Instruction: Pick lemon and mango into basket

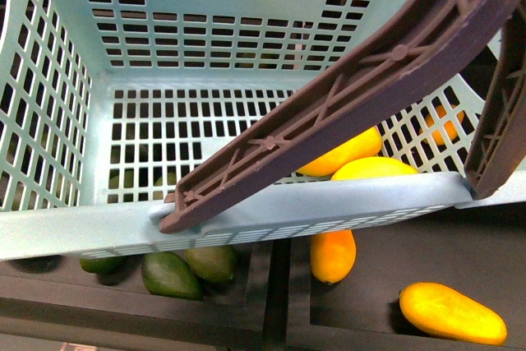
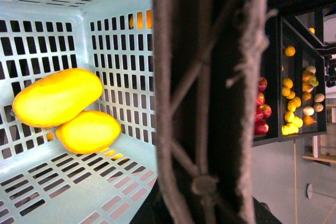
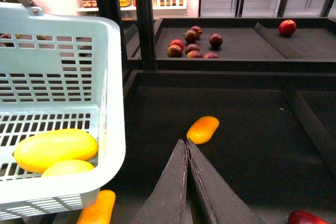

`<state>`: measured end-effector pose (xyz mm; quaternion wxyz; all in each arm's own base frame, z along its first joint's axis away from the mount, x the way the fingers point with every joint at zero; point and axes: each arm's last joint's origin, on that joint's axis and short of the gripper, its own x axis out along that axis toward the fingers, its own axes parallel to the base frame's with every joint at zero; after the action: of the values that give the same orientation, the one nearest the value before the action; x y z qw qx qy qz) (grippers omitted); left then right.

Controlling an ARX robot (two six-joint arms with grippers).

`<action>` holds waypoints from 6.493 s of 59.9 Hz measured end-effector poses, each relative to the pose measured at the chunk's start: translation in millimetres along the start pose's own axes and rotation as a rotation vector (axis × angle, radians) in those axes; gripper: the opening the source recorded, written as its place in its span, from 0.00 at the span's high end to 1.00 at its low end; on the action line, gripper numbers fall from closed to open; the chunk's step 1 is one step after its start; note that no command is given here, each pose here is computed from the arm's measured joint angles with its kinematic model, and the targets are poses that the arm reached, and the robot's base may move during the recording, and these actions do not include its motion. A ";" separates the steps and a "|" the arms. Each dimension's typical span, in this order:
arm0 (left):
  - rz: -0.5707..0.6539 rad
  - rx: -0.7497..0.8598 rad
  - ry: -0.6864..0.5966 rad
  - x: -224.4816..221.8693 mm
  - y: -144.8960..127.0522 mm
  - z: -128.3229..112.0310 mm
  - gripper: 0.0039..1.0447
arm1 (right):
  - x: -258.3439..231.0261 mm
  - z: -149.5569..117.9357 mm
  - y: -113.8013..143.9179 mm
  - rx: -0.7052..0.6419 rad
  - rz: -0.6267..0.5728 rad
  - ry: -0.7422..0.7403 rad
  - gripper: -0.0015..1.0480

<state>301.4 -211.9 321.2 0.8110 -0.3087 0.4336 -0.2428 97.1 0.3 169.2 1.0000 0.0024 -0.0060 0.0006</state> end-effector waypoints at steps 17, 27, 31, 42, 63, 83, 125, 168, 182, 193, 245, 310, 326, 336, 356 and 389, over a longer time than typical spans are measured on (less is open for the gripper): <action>-0.001 -0.001 0.001 0.0 0.0 0.0 0.96 | -0.1 0.1 0.0 -0.002 0.000 -0.002 0.53; 0.000 -0.001 0.000 0.0 0.0 0.0 0.96 | -0.1 0.1 0.0 -0.002 0.000 -0.002 0.26; 0.001 -0.001 -0.001 0.0 0.0 0.0 0.96 | -0.1 0.1 0.0 -0.001 -0.001 -0.001 0.15; -0.020 -0.001 0.025 1.0 -2.7 -3.2 0.96 | -0.2 0.1 -0.1 -0.001 -0.002 -0.002 0.08; 0.003 -0.002 -0.002 0.3 -0.4 -0.5 0.96 | -0.2 -0.1 0.0 -0.001 0.000 0.000 0.08; -0.005 -0.002 0.006 0.1 0.0 -0.1 0.96 | -0.3 -0.1 0.0 -0.002 0.001 0.000 0.08; -0.002 -0.002 0.003 0.1 0.8 0.6 0.96 | -0.2 -0.1 0.2 -0.002 0.006 0.000 0.08; 0.165 -0.564 -0.558 40.7 46.6 65.9 0.96 | -0.3 0.0 -0.2 -0.002 -0.002 -0.001 0.08; 0.223 -0.727 -0.617 102.6 107.2 117.7 0.96 | -0.3 0.0 -0.2 -0.002 -0.002 -0.001 0.08; 0.190 -0.802 -0.674 128.5 128.3 147.1 0.96 | -0.3 0.0 -0.2 -0.002 -0.002 -0.001 0.08; 0.518 -0.972 -0.672 111.6 181.6 99.1 0.23 | -0.3 0.0 -0.2 -0.002 -0.002 -0.001 0.08; 0.513 0.643 -0.911 -92.4 239.5 -94.1 0.97 | -0.3 0.0 -0.2 -0.002 -0.002 -0.002 0.08; 0.514 0.646 -0.913 -117.3 242.9 -118.2 0.97 | -0.3 0.0 -0.2 -0.002 -0.002 -0.002 0.08; 0.514 0.647 -0.915 -125.4 240.3 -130.1 0.97 | -0.3 0.0 -0.2 -0.002 -0.002 -0.002 0.08; 0.509 0.652 -0.929 -138.7 234.5 -146.6 0.97 | -0.3 0.0 -0.2 -0.002 -0.002 -0.002 0.08; 0.505 0.656 -0.942 -151.5 229.1 -162.5 0.97 | -0.3 0.0 -0.2 -0.002 -0.002 -0.002 0.08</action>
<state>114.9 -0.4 171.7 1.0000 -0.0054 -0.0079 -0.0020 96.8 0.1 169.2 1.0000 0.0014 -0.0068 -0.0006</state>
